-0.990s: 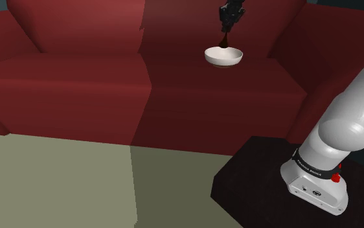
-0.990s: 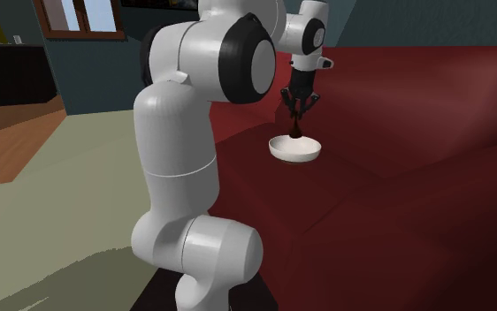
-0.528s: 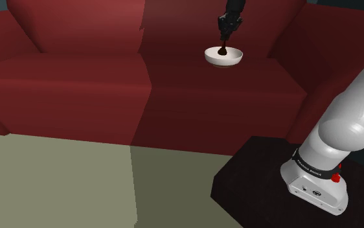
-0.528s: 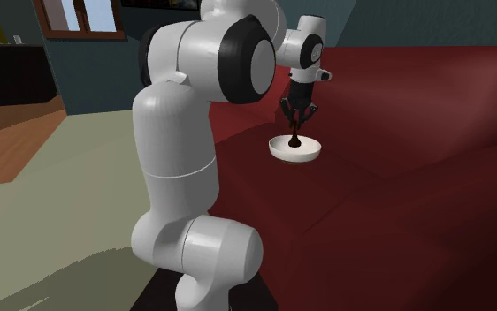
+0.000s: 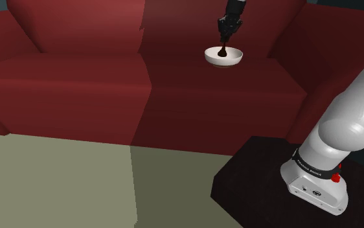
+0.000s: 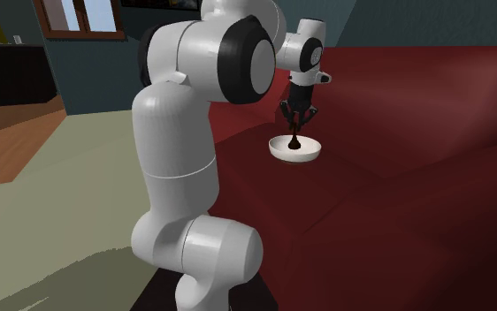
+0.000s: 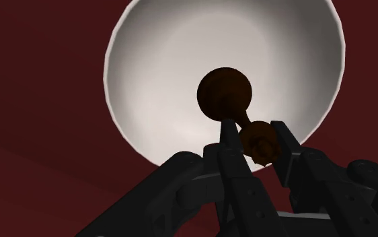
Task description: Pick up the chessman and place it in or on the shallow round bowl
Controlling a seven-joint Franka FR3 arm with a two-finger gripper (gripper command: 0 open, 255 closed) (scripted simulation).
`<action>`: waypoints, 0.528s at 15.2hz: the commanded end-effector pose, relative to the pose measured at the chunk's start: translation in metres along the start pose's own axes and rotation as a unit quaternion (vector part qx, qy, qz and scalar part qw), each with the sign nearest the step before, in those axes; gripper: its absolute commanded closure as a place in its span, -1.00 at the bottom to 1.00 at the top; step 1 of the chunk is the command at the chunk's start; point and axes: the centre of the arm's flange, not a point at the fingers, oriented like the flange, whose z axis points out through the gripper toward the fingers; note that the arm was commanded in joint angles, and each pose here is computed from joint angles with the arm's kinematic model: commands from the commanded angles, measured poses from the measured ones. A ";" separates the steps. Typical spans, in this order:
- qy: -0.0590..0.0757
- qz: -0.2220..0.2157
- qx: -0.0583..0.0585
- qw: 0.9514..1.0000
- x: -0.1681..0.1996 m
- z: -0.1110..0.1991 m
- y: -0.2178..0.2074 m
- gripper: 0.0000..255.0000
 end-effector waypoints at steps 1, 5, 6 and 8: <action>0.000 0.000 0.000 1.000 0.000 0.000 0.000 -1.00; 0.000 0.000 0.000 1.000 0.000 0.000 0.000 -1.00; 0.000 0.000 0.000 1.000 0.000 0.000 0.000 -1.00; 0.000 0.000 0.000 1.000 0.000 -0.026 0.000 -1.00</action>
